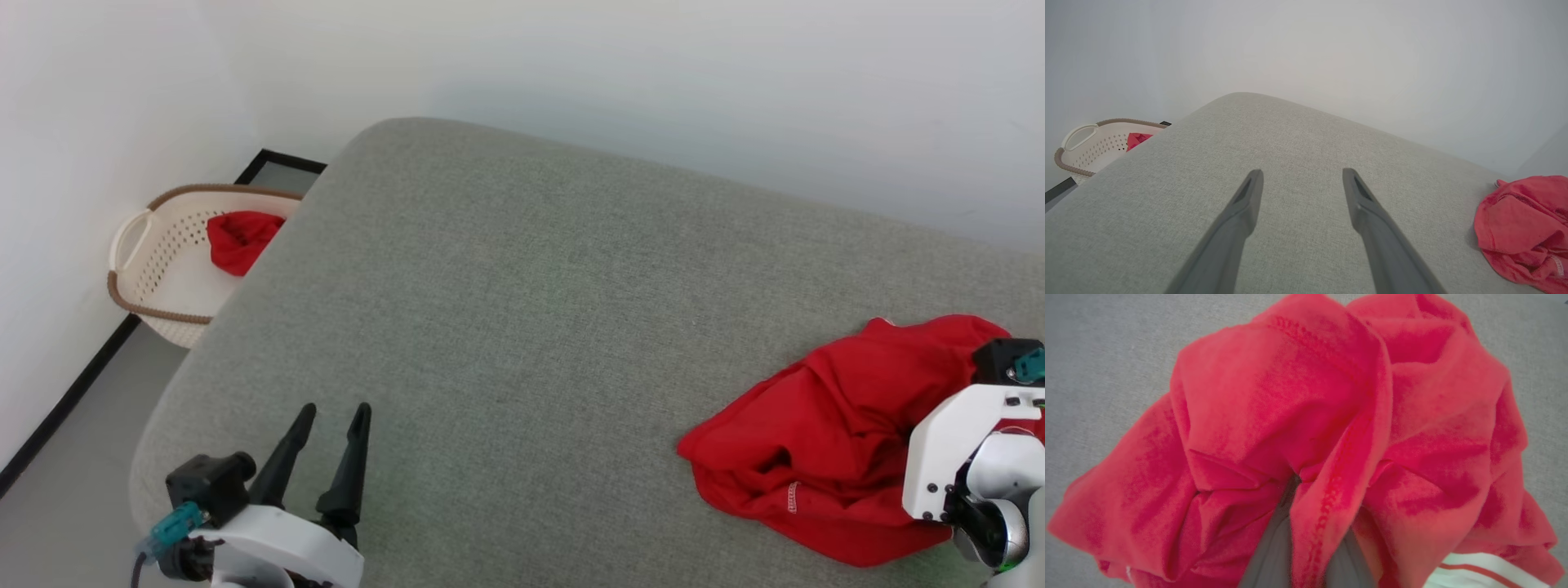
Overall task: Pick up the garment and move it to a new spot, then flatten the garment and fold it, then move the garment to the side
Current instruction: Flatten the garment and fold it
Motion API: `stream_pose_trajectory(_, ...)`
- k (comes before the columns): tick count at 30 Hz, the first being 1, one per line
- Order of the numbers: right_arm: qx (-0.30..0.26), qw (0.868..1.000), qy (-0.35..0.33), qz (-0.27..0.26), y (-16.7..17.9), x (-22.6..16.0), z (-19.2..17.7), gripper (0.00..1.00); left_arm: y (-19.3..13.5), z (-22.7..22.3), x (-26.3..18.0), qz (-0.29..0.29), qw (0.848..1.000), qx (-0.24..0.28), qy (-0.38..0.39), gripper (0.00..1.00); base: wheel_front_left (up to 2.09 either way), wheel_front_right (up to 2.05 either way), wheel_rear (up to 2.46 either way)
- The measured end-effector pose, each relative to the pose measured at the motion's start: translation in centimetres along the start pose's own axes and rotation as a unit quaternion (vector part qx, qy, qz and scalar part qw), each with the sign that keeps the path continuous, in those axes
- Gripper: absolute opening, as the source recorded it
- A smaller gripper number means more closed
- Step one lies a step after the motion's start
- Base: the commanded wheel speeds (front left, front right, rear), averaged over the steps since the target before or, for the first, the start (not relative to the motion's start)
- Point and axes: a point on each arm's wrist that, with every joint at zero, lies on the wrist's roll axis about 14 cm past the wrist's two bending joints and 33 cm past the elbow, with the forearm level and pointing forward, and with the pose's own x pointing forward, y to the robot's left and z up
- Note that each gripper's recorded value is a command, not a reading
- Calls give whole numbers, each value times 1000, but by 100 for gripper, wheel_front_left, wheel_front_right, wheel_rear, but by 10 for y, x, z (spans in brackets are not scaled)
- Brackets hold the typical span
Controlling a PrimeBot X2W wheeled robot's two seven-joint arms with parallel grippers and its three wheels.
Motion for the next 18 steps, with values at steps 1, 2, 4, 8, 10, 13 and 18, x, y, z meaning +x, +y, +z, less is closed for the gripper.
stream_pose_trajectory(1,-3,1000,-3,3,2,1,2,0,2,0,0,4,1000,0,0,100,0,0,0)
stream_pose_trajectory(2,-8,1000,-5,4,4,1,4,0,4,-1,-1,5,1000,0,0,100,0,0,0)
stream_pose_trajectory(4,-16,1000,-17,12,9,-2,11,0,6,0,-1,9,1000,-1,-2,100,0,0,0)
stream_pose_trajectory(8,-35,997,-49,39,29,-16,28,0,9,-1,-3,11,1000,-3,-2,100,0,0,0)
stream_pose_trajectory(10,-42,996,-60,57,40,-26,32,0,9,0,-4,12,1000,-7,-4,100,0,0,0)
stream_pose_trajectory(13,-50,993,-62,90,60,-38,30,0,9,3,-2,10,1000,-7,-9,100,0,0,0)
stream_pose_trajectory(18,-57,986,-28,153,96,-56,4,0,9,6,-2,8,1000,-8,-15,100,0,0,0)
